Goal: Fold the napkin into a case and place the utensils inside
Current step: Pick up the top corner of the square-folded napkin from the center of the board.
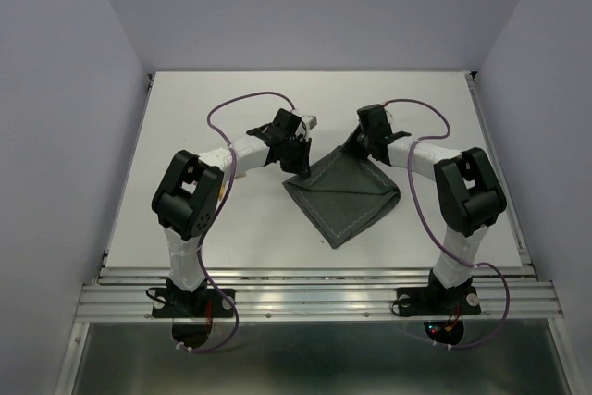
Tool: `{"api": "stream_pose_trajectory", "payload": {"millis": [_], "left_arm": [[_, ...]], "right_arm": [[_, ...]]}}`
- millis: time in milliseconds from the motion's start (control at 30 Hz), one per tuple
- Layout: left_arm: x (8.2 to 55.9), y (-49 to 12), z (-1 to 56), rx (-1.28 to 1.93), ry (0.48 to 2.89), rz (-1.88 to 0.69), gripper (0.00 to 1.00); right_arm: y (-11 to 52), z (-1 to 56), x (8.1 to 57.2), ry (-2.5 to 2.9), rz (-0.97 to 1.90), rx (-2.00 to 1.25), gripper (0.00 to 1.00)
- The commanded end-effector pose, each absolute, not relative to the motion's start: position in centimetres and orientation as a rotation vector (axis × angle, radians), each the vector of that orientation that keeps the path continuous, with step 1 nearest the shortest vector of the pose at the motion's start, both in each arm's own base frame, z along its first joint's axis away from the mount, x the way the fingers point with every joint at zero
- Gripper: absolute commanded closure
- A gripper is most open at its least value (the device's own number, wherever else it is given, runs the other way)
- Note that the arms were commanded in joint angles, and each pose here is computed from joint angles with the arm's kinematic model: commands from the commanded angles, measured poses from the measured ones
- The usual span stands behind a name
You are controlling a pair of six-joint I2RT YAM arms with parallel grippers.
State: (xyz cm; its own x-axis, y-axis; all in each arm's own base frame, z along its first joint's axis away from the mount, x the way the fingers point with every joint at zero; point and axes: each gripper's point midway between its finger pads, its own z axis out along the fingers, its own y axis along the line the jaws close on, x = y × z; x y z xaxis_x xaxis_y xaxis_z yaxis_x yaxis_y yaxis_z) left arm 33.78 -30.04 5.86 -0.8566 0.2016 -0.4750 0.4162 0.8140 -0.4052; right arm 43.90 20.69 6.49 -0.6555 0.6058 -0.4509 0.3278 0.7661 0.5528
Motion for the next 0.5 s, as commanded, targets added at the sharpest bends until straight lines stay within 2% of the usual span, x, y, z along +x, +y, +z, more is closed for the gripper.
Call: {"api": "stream_pose_trajectory", "payload": {"millis": [0,267,367,467], "left_arm": [[35.1,-30.2,8.0,0.44,2.519,-0.716,1.0],[35.7,-29.9,7.9,0.392,2.526,-0.709,1.0],[35.7,-29.8,7.4,0.378,2.535,-0.705,1.0],[35.8,-29.8,6.9,0.363,2.543,-0.703,1.0]], "right_arm": [[21.1,9.0,45.0,2.241,0.639,0.679,0.99],[21.4,9.2,45.0,2.237,0.66,0.671,0.99],[21.4,9.6,45.1,2.224,0.669,0.674,0.95],[20.9,10.2,45.1,2.207,0.672,0.68,0.84]]}}
